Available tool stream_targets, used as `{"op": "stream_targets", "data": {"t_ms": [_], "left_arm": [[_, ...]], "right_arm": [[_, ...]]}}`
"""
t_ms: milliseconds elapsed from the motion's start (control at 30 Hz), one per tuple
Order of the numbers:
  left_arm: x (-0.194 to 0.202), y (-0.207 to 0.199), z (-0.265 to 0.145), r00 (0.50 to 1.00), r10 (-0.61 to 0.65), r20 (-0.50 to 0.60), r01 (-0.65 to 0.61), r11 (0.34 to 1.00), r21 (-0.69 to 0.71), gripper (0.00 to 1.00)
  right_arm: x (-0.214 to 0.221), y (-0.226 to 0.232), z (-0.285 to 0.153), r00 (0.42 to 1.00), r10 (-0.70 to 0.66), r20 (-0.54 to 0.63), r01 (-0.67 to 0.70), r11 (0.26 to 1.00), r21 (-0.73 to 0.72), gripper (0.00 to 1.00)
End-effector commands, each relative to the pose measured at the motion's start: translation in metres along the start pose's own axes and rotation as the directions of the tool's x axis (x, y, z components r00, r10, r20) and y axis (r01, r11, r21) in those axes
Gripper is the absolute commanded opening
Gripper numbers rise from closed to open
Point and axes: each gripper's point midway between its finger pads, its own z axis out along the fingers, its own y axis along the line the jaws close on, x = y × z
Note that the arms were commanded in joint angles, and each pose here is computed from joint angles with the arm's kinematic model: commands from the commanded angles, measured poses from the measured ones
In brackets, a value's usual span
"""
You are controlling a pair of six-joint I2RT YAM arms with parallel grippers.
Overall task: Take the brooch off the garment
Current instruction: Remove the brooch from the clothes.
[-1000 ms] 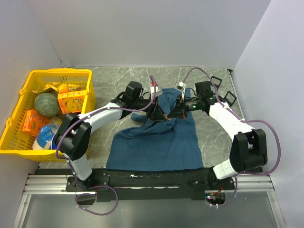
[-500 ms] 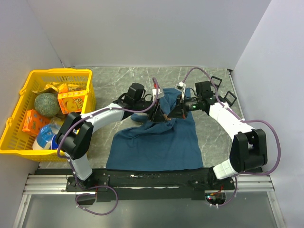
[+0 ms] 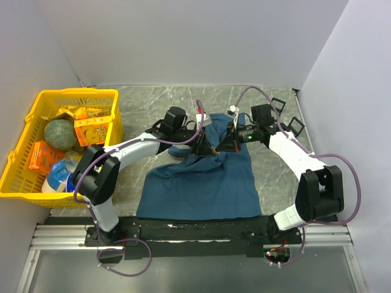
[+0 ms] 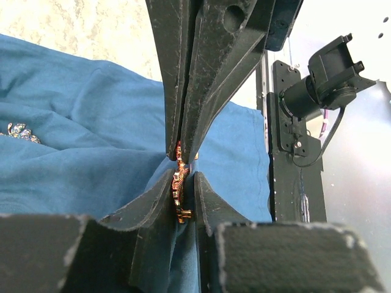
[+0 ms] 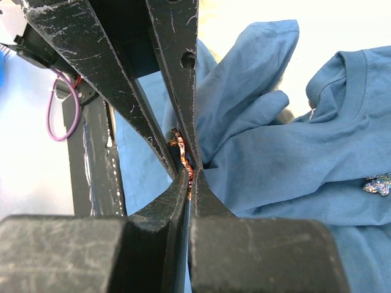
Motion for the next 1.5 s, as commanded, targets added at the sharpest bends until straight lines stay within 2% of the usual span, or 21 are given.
{"op": "stream_targets", "data": {"t_ms": [0, 233, 300, 500, 567, 600, 767, 1067, 1467], "left_arm": [[-0.0069, 0.0036, 0.0029, 1.0, 0.028, 0.013, -0.028, 1.0, -0.015, 0.08], [-0.0064, 0.0058, 0.0034, 1.0, 0.02, 0.009, -0.02, 1.0, -0.024, 0.06], [-0.0053, 0.0069, 0.0038, 1.0, 0.015, 0.006, -0.015, 1.0, -0.028, 0.02], [-0.0057, 0.0086, 0.0037, 1.0, 0.006, 0.007, -0.006, 0.999, -0.04, 0.03], [-0.0074, 0.0073, 0.0032, 1.0, 0.01, 0.009, -0.009, 0.999, -0.037, 0.05], [-0.0088, 0.0067, 0.0028, 1.0, 0.012, 0.011, -0.011, 0.999, -0.032, 0.12], [-0.0098, 0.0037, 0.0018, 1.0, 0.008, 0.016, -0.008, 1.0, -0.019, 0.24], [-0.0103, 0.0033, 0.0009, 1.0, 0.009, 0.017, -0.009, 1.0, -0.019, 0.24], [-0.0123, 0.0023, -0.0003, 1.0, 0.014, 0.02, -0.014, 1.0, -0.017, 0.31]], "right_arm": [[-0.0101, 0.0072, -0.0041, 0.999, -0.048, 0.026, 0.048, 0.999, 0.001, 0.0], [-0.0079, 0.0058, -0.0044, 0.998, -0.058, 0.02, 0.058, 0.998, 0.01, 0.0], [-0.0074, 0.0048, -0.0046, 0.998, -0.064, 0.018, 0.064, 0.998, 0.016, 0.0], [-0.0067, 0.0054, -0.0055, 0.997, -0.082, 0.015, 0.081, 0.996, 0.022, 0.0], [-0.007, 0.0054, -0.006, 0.996, -0.088, 0.014, 0.087, 0.996, 0.025, 0.0], [-0.0064, 0.0047, -0.0063, 0.996, -0.087, 0.014, 0.087, 0.996, 0.028, 0.0], [-0.0057, 0.0041, -0.006, 0.995, -0.095, 0.008, 0.094, 0.995, 0.033, 0.0], [-0.005, 0.0026, -0.007, 0.994, -0.106, 0.004, 0.106, 0.993, 0.047, 0.0], [-0.0042, 0.0013, -0.0065, 0.995, -0.102, 0.001, 0.102, 0.994, 0.049, 0.0]]}}
